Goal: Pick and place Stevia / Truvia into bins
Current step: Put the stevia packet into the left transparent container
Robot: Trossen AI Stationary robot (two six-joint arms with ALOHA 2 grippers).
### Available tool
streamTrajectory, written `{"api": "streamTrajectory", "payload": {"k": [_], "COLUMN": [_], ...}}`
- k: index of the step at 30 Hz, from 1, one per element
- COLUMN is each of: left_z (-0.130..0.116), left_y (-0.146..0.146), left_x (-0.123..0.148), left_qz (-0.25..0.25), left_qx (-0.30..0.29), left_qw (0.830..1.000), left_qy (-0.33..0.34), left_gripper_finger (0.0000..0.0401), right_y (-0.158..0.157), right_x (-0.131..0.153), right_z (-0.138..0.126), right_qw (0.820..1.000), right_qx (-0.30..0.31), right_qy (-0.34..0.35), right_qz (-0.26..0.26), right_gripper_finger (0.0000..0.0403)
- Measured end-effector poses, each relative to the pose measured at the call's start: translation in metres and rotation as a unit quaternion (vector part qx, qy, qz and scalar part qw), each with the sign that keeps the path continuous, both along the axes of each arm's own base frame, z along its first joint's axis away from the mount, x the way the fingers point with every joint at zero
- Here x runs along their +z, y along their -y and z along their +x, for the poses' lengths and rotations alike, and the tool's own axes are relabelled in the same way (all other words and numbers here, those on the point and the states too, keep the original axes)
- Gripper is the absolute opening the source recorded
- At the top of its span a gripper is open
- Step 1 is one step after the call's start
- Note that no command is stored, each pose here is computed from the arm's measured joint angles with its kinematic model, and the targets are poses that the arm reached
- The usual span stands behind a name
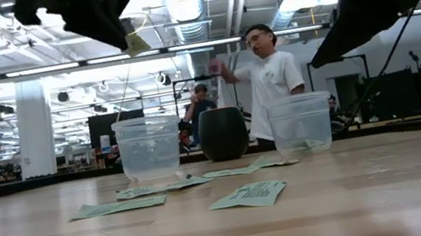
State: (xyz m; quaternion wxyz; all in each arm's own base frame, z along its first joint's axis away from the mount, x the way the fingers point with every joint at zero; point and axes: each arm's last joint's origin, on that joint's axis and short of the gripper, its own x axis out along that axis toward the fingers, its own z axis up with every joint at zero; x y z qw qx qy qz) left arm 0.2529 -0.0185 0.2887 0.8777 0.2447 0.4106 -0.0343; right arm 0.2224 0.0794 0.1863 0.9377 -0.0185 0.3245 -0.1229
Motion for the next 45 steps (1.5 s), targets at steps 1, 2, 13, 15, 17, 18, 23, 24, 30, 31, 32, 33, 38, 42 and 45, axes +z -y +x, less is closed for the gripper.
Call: {"api": "streamTrajectory", "payload": {"k": [1, 2, 13, 15, 17, 18, 23, 24, 30, 31, 32, 33, 38, 42, 45], "left_z": [0.0, 0.001, 0.002, 0.001, 0.0, 0.0, -0.002, -0.002, -0.003, -0.003, -0.003, -0.003, -0.003, -0.003, -0.003], "left_y": [-0.005, -0.01, -0.058, -0.064, -0.07, -0.072, -0.08, -0.081, -0.082, -0.082, -0.082, -0.082, -0.082, -0.082, -0.083], "left_x": [0.0, -0.001, -0.006, -0.006, -0.006, -0.006, -0.006, -0.006, -0.006, -0.006, -0.006, -0.006, -0.006, -0.006, -0.006], "left_qz": [-0.002, -0.004, -0.002, -0.009, -0.017, -0.02, -0.031, -0.034, -0.039, -0.039, -0.039, -0.039, -0.04, -0.038, -0.031], "left_qx": [0.0, -0.001, 0.011, 0.013, 0.015, 0.014, 0.016, 0.016, 0.012, 0.011, 0.011, 0.011, 0.011, 0.013, 0.026], "left_qw": [1.0, 1.0, 1.0, 1.0, 1.0, 1.0, 0.999, 0.999, 0.999, 0.999, 0.999, 0.999, 0.999, 0.999, 0.999], "left_qy": [-0.002, -0.004, -0.021, -0.02, -0.019, -0.019, -0.016, -0.016, -0.015, -0.015, -0.015, -0.015, -0.015, -0.015, -0.017], "left_gripper_finger": [0.0015, 0.0015, 0.0015, 0.0015, 0.0015, 0.0015, 0.0015, 0.0015, 0.0015, 0.0015, 0.0015, 0.0015, 0.0025, 0.0052, 0.0073], "right_y": [0.002, 0.004, 0.03, 0.034, 0.04, 0.042, 0.052, 0.053, 0.06, 0.06, 0.06, 0.06, 0.059, 0.059, 0.059], "right_x": [0.0, 0.0, 0.0, 0.0, 0.0, 0.0, 0.0, 0.0, 0.0, 0.0, 0.0, 0.0, -0.001, -0.002, -0.002], "right_z": [0.001, 0.001, 0.008, 0.009, 0.01, 0.011, 0.012, 0.012, 0.013, 0.013, 0.013, 0.013, 0.012, 0.011, 0.011], "right_qw": [1.0, 1.0, 0.999, 0.998, 0.998, 0.997, 0.996, 0.996, 0.995, 0.995, 0.995, 0.995, 0.995, 0.996, 0.995], "right_qx": [-0.005, -0.009, -0.043, -0.049, -0.055, -0.059, -0.078, -0.081, -0.089, -0.089, -0.089, -0.089, -0.085, -0.078, -0.077], "right_qy": [0.0, 0.0, -0.012, -0.014, -0.016, -0.017, -0.02, -0.02, -0.024, -0.024, -0.023, -0.024, -0.028, -0.037, -0.038], "right_qz": [0.0, 0.0, -0.028, -0.032, -0.038, -0.039, -0.042, -0.041, -0.047, -0.047, -0.046, -0.047, -0.046, -0.04, -0.04], "right_gripper_finger": [0.0087, 0.0087, 0.0087, 0.0087, 0.0087, 0.0087, 0.0087, 0.0087, 0.0087, 0.0087, 0.0087, 0.0087, 0.0087, 0.0087, 0.0087]}}
